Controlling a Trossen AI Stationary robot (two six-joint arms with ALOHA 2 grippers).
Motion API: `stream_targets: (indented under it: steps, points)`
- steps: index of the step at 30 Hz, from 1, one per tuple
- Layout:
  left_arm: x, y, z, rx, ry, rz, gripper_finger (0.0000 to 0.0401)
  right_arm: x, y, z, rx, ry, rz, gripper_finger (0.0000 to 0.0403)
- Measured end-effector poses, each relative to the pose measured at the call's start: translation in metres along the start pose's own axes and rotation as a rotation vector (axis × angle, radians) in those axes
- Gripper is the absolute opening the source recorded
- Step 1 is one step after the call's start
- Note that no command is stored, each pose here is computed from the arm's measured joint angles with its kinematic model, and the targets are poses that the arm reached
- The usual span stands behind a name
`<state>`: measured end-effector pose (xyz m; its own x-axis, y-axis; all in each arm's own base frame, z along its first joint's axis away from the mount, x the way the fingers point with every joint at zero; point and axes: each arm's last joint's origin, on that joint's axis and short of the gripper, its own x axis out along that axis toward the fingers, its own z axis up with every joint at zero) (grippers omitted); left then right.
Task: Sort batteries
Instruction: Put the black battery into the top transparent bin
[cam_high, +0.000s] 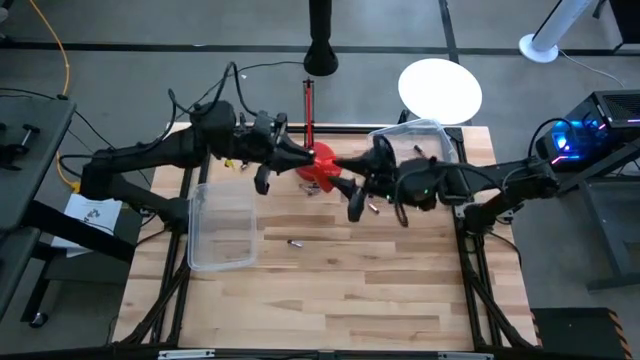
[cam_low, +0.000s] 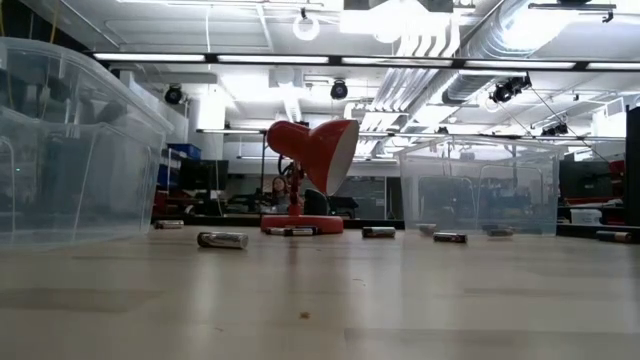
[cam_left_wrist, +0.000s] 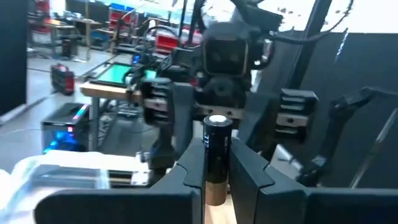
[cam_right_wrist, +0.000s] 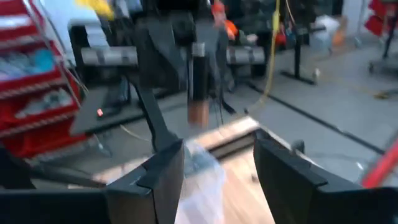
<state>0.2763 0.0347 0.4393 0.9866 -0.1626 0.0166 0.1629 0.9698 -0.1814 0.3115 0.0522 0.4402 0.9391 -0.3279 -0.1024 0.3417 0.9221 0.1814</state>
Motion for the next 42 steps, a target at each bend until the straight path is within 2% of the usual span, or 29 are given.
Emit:
stream_targets:
  steps: [6,23,34,42]
  points:
    - [0.009,0.002,0.003,-0.011,-0.078,-0.022,0.0028,0.007,-0.005,0.004,0.001,-0.011,0.087,0.0189]
    - [0.021,0.005,-0.003,-0.026,-0.069,-0.033,0.0028,0.014,-0.004,0.002,-0.009,-0.021,0.102,0.0185]
    - [0.021,0.005,-0.005,-0.035,-0.054,-0.033,0.0028,0.015,-0.005,0.004,-0.008,-0.042,0.105,0.008]
    - [0.026,0.004,-0.008,-0.045,-0.053,-0.045,0.0029,0.014,-0.005,0.005,-0.009,-0.04,0.115,0.0028]
